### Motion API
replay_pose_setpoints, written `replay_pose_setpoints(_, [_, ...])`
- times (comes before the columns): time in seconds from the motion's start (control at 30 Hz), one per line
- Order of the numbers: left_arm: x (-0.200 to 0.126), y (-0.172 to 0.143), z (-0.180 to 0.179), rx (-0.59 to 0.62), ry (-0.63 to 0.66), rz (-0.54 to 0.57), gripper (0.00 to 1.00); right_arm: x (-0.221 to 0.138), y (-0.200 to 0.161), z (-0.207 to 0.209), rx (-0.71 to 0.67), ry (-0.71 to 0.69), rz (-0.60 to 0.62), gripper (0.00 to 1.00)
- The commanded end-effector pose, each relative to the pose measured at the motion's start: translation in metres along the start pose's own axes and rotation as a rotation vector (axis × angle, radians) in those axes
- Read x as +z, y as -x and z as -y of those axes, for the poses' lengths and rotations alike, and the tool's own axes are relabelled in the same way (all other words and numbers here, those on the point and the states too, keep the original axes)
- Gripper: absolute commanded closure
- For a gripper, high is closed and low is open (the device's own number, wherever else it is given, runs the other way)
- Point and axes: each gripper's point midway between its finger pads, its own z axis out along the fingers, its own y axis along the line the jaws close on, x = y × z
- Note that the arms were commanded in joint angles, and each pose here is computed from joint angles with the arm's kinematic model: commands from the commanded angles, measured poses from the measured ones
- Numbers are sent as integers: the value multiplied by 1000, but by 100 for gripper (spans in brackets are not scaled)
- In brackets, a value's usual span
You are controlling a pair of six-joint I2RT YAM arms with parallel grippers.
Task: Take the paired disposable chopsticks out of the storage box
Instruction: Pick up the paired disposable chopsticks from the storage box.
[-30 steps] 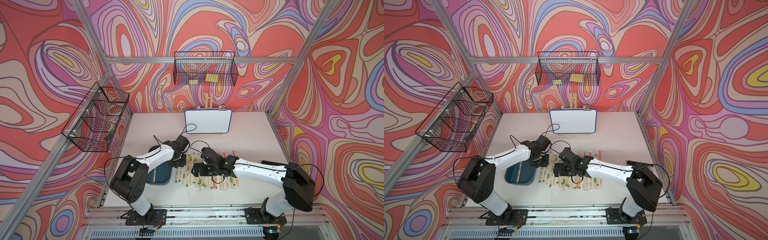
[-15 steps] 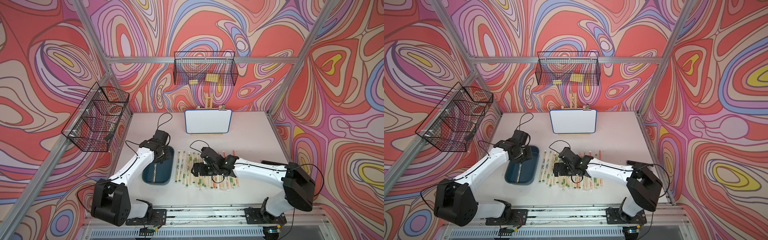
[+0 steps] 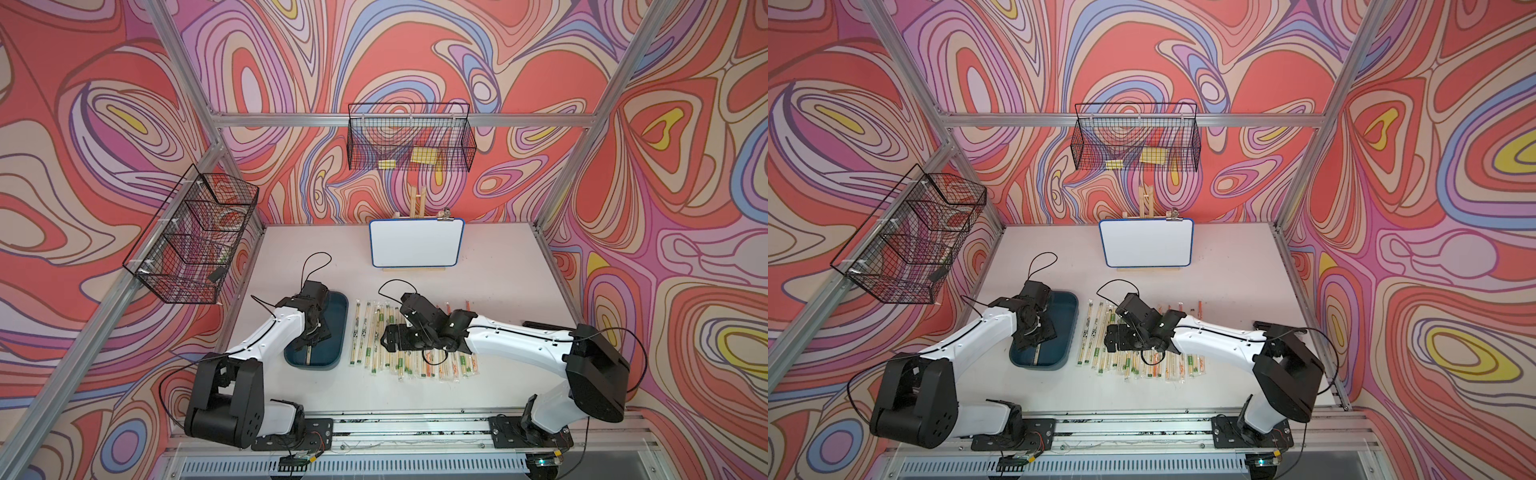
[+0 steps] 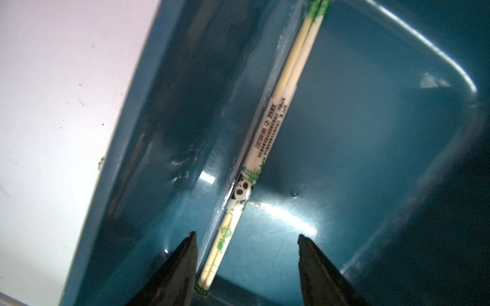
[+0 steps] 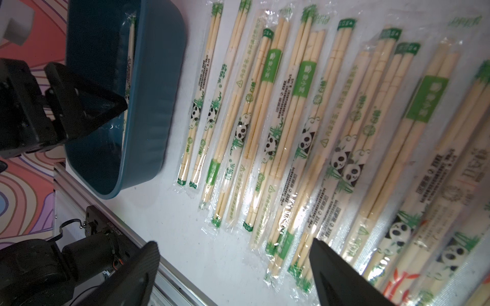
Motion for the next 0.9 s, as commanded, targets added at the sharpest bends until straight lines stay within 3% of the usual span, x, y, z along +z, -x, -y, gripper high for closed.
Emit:
replay_pose_setpoints(0.0, [9,5,-1,-37,2,5,35,-5,4,-5,-11,12,15,6])
replay_pose_setpoints(0.4, [35,-3,2,-44,4,-63,39,-5,2,-2,-11,0,13,6])
replay_pose_setpoints(0.73, [37,-6,5,-38,0,-95,76,-4,2,-2,-9,-1,12,6])
replay_pose_setpoints(0.87, [35,-5,7,-37,-10,-95,86,-4,2,-2,-10,-1,11,6])
